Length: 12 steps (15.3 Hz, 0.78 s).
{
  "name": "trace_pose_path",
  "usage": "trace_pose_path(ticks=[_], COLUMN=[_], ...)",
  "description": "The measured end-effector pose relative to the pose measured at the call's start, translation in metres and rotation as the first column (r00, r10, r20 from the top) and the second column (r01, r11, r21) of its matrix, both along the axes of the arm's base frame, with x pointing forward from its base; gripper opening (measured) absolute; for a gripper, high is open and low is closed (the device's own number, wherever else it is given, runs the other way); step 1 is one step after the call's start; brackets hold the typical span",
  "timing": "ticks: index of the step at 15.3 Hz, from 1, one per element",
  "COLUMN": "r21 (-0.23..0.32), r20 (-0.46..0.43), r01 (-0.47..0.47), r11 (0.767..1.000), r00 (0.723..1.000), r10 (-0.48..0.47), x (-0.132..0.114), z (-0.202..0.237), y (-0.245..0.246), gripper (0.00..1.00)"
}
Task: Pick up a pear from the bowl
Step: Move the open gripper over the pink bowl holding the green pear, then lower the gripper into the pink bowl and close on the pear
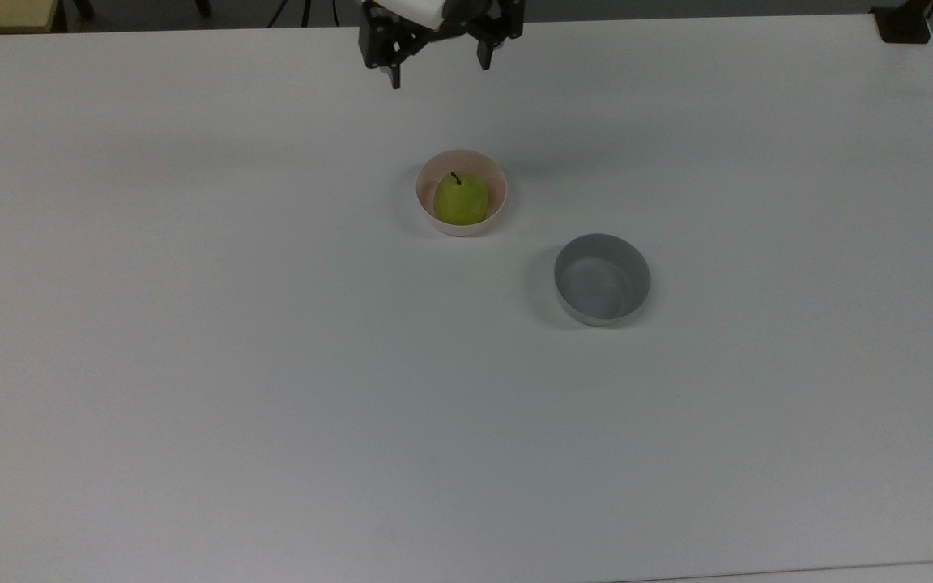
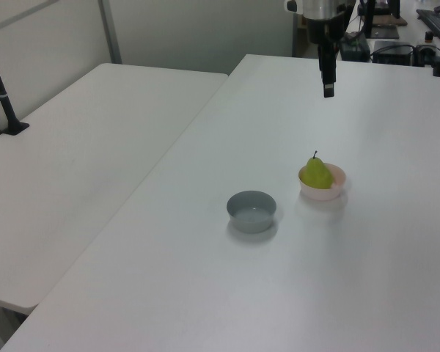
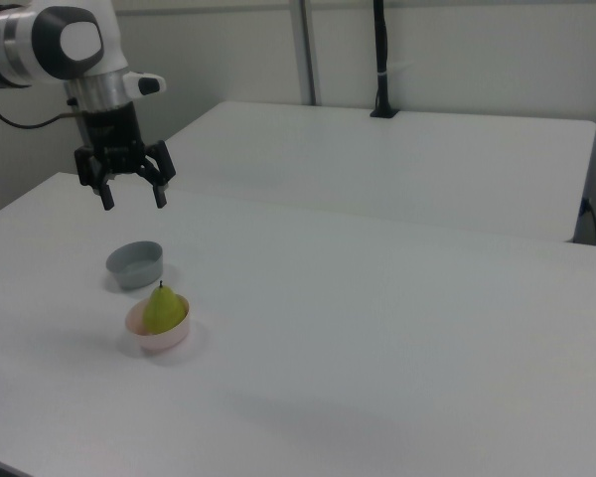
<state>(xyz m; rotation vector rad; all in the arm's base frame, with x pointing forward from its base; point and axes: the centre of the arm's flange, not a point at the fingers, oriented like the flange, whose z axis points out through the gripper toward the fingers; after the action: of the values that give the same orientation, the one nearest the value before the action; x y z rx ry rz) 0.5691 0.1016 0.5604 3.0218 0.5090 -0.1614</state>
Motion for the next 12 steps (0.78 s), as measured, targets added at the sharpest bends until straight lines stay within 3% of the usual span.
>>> trace_pose_path(ticks=[3,12], r21=[-0.010,-0.075], r20=[-0.031,-0.241], r01=[-0.021,-0.082], r11=[1.000,0.994], r00=[0.999,0.969], r10=[0.021,0.062], x=[0.002,0.020], z=[-0.017,-0.148], y=[0.014,0.039], gripper=[1.00,1.00])
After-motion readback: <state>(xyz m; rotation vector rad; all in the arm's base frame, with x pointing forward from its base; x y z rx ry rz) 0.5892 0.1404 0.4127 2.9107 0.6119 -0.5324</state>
